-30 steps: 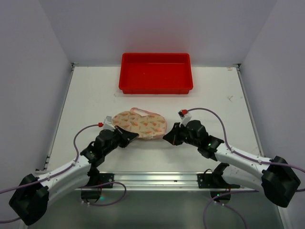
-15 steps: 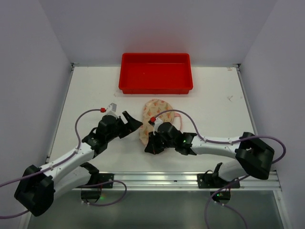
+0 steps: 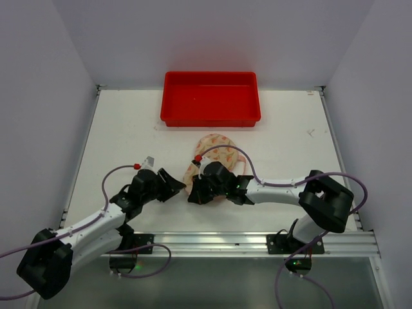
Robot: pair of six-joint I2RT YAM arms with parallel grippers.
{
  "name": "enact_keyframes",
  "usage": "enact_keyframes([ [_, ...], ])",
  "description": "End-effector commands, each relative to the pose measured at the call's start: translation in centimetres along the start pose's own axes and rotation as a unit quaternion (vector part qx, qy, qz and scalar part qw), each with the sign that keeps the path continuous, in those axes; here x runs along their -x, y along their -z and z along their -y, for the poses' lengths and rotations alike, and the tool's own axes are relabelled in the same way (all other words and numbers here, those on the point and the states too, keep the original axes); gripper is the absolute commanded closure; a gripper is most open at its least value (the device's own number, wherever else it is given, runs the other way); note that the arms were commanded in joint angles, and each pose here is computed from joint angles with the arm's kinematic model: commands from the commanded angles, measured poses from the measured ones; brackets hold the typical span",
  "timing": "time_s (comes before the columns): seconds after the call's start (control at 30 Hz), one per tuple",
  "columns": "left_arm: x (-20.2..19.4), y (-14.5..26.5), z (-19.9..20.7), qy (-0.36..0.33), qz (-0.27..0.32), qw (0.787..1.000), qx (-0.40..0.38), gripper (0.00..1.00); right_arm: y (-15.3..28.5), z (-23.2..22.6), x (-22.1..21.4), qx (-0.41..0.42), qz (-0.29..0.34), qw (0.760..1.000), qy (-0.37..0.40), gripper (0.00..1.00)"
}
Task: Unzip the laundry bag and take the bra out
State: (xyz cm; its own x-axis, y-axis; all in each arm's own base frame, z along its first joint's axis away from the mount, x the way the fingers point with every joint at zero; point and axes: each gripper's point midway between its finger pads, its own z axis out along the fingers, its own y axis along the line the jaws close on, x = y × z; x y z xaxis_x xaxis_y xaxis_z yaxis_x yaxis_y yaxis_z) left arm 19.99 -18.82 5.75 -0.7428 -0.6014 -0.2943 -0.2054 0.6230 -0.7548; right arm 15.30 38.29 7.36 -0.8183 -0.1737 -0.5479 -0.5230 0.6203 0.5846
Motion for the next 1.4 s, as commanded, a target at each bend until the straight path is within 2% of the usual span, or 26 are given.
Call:
enact_keyframes([
  [0.0, 0.7, -0.1, 3.3, 0.013, 0.008, 0.998, -0.061, 0.56, 0.0, -1.8, 2.4, 0.021, 0.036, 0.999, 0.004, 1.00],
  [0.1, 0.9, -0.3, 3.3, 0.016, 0.015, 0.998, -0.061, 0.72, 0.7, -1.4, 2.0, 0.016, 0.038, 0.999, 0.003, 1.00],
  [0.13, 0.9, -0.3, 3.1, 0.017, 0.016, 0.998, -0.058, 0.84, 0.8, -1.1, 1.9, 0.011, 0.040, 0.999, 0.004, 1.00],
  [0.17, 1.0, -0.4, 2.9, 0.018, 0.019, 0.998, -0.055, 0.90, 0.9, -0.8, 1.8, 0.006, 0.040, 0.999, 0.005, 1.00],
  [0.23, 1.2, -0.4, 2.9, 0.019, 0.023, 0.998, -0.054, 1.00, 1.4, 0.0, 1.6, -0.015, 0.040, 0.999, 0.009, 1.00],
  [0.53, 1.6, -1.1, 2.3, 0.003, 0.027, 0.999, -0.032, 1.00, 5.9, 4.2, 0.0, -0.082, 0.039, 0.996, 0.000, 1.00],
  [0.7, 3.6, -1.6, 2.5, -0.036, 0.045, 0.998, -0.016, 1.00, 10.1, 9.2, -0.7, -0.155, 0.044, 0.986, -0.034, 1.00],
  [0.8, 5.2, -2.1, 3.0, -0.071, 0.049, 0.996, -0.002, 1.00, 11.8, 10.8, -1.2, -0.170, 0.046, 0.984, -0.031, 1.00],
  [1.0, 6.5, -3.2, 5.6, -0.122, 0.028, 0.992, -0.012, 1.00, 9.8, 5.7, -1.5, -0.050, 0.010, 0.999, 0.007, 1.00],
  [1.03, 6.7, -3.2, 6.1, -0.123, 0.027, 0.992, -0.016, 0.97, 9.2, 5.0, -1.4, -0.038, 0.008, 0.999, 0.007, 1.00],
  [1.07, 6.6, -3.2, 6.3, -0.122, 0.025, 0.992, -0.019, 0.89, 8.6, 3.1, -0.2, -0.013, 0.021, 1.000, 0.015, 1.00],
  [1.1, 6.5, -3.0, 6.2, -0.120, 0.023, 0.992, -0.017, 0.72, 7.3, 3.0, -0.5, -0.014, 0.006, 1.000, 0.013, 1.00],
  [1.17, 6.8, -2.5, 6.3, -0.117, 0.033, 0.993, -0.015, 0.53, 5.8, 0.6, 1.4, 0.009, 0.017, 1.000, 0.019, 1.00],
  [1.2, 6.6, -2.2, 5.6, -0.114, 0.031, 0.993, -0.002, 0.25, 5.0, -0.2, 2.3, 0.019, 0.024, 0.999, 0.022, 1.00],
  [1.23, 6.5, -1.8, 4.8, -0.108, 0.029, 0.994, 0.014, 0.15, 3.5, 0.1, 2.1, 0.015, 0.010, 1.000, 0.018, 1.00],
  [1.3, 6.6, -0.8, 4.1, -0.104, 0.041, 0.993, 0.030, 0.03, 2.3, -2.5, 4.3, 0.054, 0.022, 0.998, 0.024, 1.00],
  [1.37, 6.3, 0.0, 3.1, -0.093, 0.048, 0.994, 0.039, 0.01, 0.6, -3.4, 5.4, 0.066, 0.020, 0.997, 0.024, 1.00],
])
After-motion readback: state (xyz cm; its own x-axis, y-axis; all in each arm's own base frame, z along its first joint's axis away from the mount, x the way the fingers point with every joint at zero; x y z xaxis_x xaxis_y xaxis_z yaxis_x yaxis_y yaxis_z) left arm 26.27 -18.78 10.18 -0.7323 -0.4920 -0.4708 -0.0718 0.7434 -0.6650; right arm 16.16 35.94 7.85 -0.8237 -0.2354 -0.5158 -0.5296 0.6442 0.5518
